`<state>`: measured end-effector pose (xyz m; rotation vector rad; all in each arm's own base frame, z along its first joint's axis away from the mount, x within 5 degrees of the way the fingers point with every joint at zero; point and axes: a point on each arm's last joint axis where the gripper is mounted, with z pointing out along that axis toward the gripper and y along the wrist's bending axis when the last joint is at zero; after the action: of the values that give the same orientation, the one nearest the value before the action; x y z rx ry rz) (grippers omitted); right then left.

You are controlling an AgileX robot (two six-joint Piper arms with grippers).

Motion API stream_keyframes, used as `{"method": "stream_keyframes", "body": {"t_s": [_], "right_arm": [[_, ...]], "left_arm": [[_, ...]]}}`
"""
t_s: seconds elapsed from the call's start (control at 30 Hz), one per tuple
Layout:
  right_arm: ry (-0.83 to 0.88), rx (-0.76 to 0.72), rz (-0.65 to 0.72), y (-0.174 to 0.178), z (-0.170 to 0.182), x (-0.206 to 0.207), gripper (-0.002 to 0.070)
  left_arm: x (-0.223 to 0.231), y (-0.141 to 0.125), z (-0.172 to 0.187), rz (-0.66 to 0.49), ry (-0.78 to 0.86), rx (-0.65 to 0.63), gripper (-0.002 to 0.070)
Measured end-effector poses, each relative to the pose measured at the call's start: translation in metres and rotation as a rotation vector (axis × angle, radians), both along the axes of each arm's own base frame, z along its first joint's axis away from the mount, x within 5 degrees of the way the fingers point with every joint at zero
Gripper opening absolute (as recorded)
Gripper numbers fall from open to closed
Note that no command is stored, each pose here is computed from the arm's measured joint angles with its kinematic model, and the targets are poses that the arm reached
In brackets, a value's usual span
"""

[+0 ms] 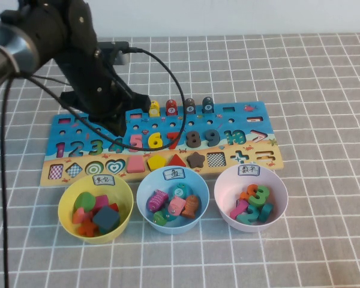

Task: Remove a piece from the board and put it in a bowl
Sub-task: Pick up the "number 5"

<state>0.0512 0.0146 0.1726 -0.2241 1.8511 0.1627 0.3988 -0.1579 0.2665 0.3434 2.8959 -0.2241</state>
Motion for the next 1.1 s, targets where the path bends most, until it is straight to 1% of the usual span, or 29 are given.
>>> {"method": "stream_keyframes", "body": {"t_s": [0.1, 0.23, 0.3, 0.4, 0.47, 0.53, 0.57, 0.63, 0.77, 0.93, 1.1], "right_arm": [[0.0, 0.0, 0.0, 0.0, 0.0, 0.0, -0.0019], [0.0, 0.0, 0.0, 0.0, 0.0, 0.0, -0.0019], [0.0, 0.0, 0.0, 0.0, 0.0, 0.0, -0.0019], [0.0, 0.0, 0.0, 0.0, 0.0, 0.0, -0.0019], [0.0, 0.0, 0.0, 0.0, 0.0, 0.0, -0.0019], [0.0, 0.0, 0.0, 0.0, 0.0, 0.0, -0.0019], [0.0, 0.0, 0.0, 0.0, 0.0, 0.0, -0.0019], [0.0, 0.0, 0.0, 0.0, 0.0, 0.0, -0.0019], [0.0, 0.0, 0.0, 0.0, 0.0, 0.0, -0.0019], [0.0, 0.0, 0.0, 0.0, 0.0, 0.0, -0.0019], [0.0, 0.0, 0.0, 0.0, 0.0, 0.0, -0.0019]], "left_arm": [[0.007, -0.007, -0.008, -0.007, 0.007, 0.014, -0.0005], [0.014, -0.011, -0.017, -0.029, -0.01, 0.073, -0.0004], [0.015, -0.014, -0.021, -0.046, -0.01, 0.079, 0.0006], [0.016, -0.017, -0.029, -0.074, 0.006, 0.075, 0.0083], [0.018, -0.018, -0.036, -0.083, 0.018, 0.079, 0.0186], [0.02, -0.019, -0.042, -0.069, 0.02, 0.077, 0.0264], [0.021, -0.019, -0.043, -0.05, 0.023, 0.074, 0.0292], [0.023, -0.02, -0.045, -0.017, 0.014, 0.065, 0.0321], [0.027, -0.021, -0.047, 0.01, -0.019, 0.049, 0.034], [0.031, -0.023, -0.045, 0.028, -0.066, 0.032, 0.0342], [0.034, -0.024, -0.052, 0.033, -0.061, 0.04, 0.0342]]}}
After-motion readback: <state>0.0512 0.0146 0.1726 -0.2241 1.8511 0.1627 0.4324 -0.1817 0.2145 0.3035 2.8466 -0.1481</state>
